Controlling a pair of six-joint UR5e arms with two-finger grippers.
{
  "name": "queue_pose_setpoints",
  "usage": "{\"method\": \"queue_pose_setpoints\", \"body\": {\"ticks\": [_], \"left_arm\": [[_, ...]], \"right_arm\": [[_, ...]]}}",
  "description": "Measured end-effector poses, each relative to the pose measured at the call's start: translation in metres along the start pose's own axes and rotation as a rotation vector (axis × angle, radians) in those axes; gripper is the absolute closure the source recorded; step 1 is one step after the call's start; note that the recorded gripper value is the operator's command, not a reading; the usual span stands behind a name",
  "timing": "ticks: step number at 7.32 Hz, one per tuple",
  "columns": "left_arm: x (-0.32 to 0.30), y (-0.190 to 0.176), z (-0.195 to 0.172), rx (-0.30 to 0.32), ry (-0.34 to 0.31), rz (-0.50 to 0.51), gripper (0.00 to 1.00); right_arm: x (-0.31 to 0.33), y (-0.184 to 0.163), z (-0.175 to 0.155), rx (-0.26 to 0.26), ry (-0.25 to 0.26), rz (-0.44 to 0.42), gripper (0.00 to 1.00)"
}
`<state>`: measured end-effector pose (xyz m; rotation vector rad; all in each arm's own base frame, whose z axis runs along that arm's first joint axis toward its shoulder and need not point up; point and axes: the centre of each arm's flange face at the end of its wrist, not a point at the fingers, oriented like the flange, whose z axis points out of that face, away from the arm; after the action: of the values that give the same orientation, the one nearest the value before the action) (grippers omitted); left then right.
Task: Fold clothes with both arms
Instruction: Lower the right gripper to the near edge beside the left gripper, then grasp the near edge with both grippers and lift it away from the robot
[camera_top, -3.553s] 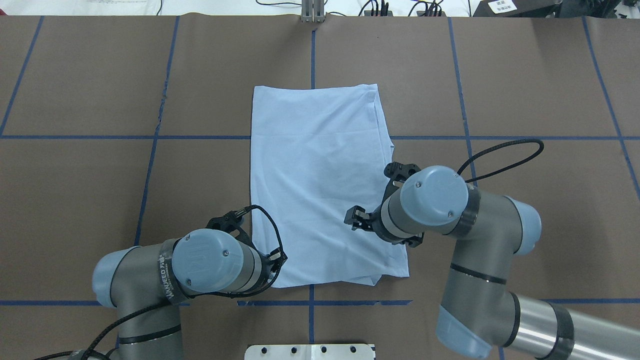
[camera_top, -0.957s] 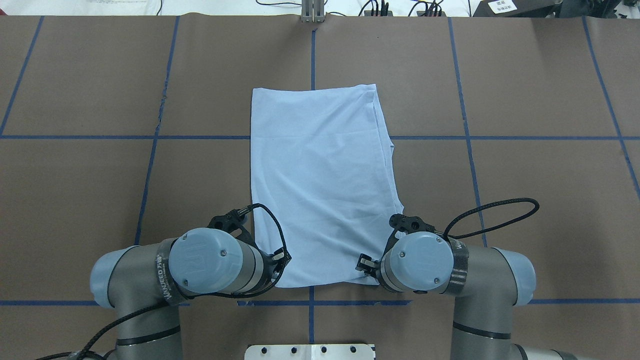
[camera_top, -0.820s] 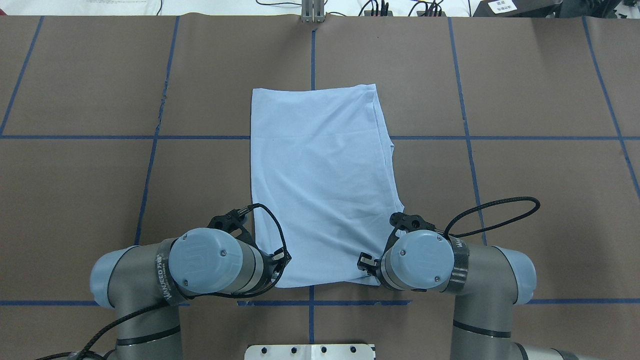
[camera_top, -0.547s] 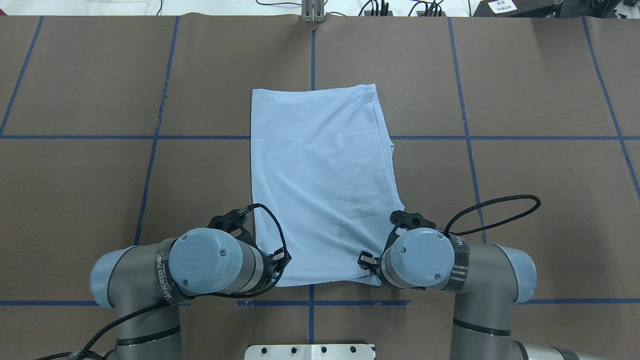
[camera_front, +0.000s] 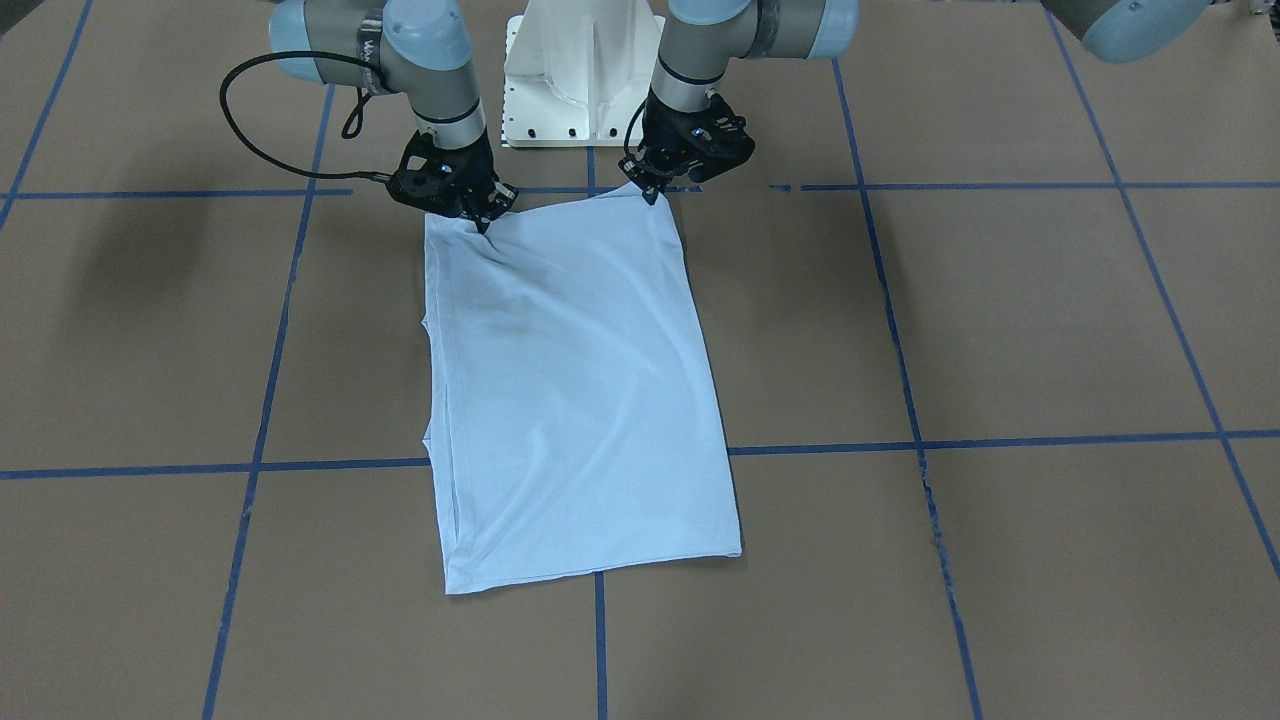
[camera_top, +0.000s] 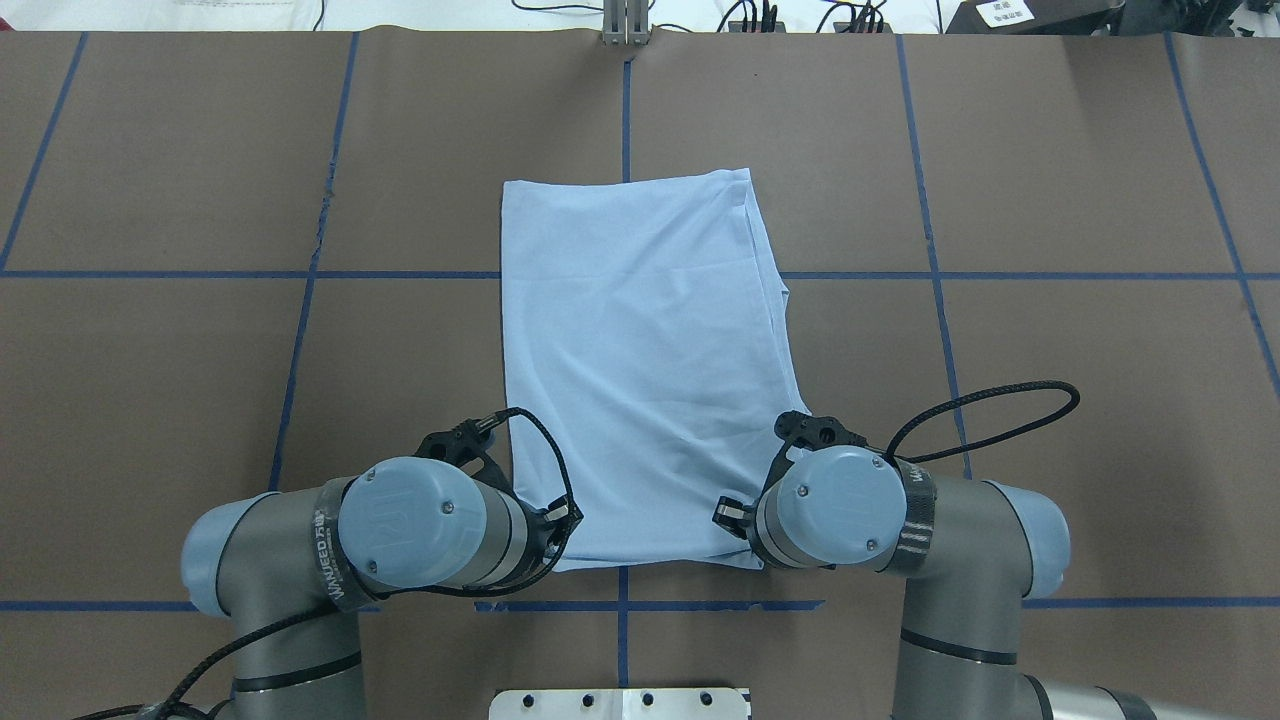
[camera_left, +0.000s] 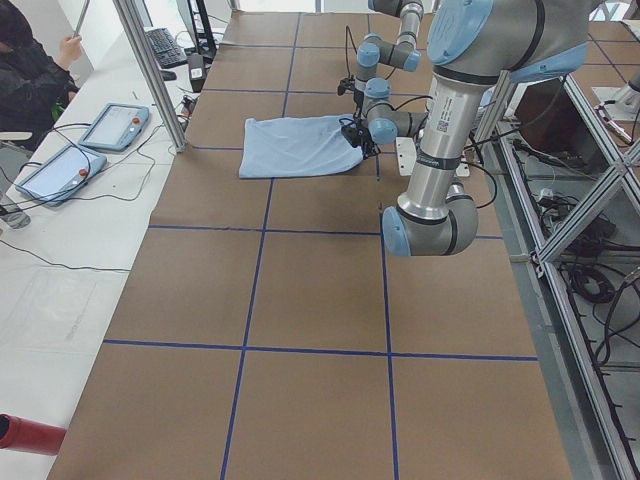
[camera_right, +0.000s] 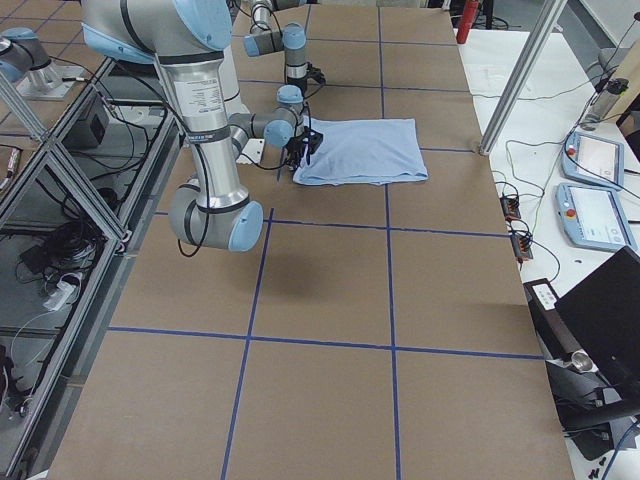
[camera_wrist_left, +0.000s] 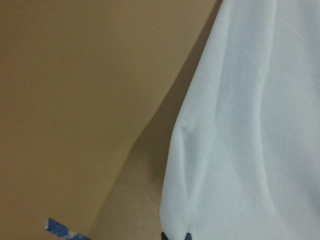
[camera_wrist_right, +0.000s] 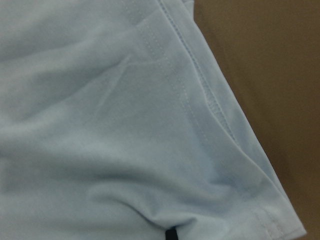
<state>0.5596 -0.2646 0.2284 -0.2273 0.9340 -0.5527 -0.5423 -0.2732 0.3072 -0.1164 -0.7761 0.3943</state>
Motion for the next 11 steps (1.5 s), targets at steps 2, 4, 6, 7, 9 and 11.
{"method": "queue_pose_setpoints", "body": {"ticks": [2,4,6,7,9,11], "left_arm": [[0.000,0.000,0.000,-0.001,0.001,0.000,1.00],[-0.006,-0.001,-0.008,-0.005,0.005,0.002,1.00],[-0.027,0.014,-0.022,-0.032,0.008,0.024,1.00],[-0.039,0.031,-0.031,-0.057,0.001,0.044,1.00],[-0.055,0.058,-0.051,-0.089,-0.034,0.073,1.00],[-0.052,0.057,-0.057,-0.085,-0.038,0.072,1.00]], "right_arm": [[-0.008,-0.002,-0.006,0.009,-0.016,0.005,1.00],[-0.012,-0.003,-0.014,0.003,-0.030,0.004,1.00],[-0.011,0.005,-0.035,-0.029,-0.063,-0.006,1.00],[-0.010,0.015,-0.049,-0.075,-0.082,-0.017,1.00],[-0.006,0.033,-0.074,-0.166,-0.111,-0.040,1.00],[-0.013,0.031,-0.071,-0.168,-0.119,-0.051,1.00]]}}
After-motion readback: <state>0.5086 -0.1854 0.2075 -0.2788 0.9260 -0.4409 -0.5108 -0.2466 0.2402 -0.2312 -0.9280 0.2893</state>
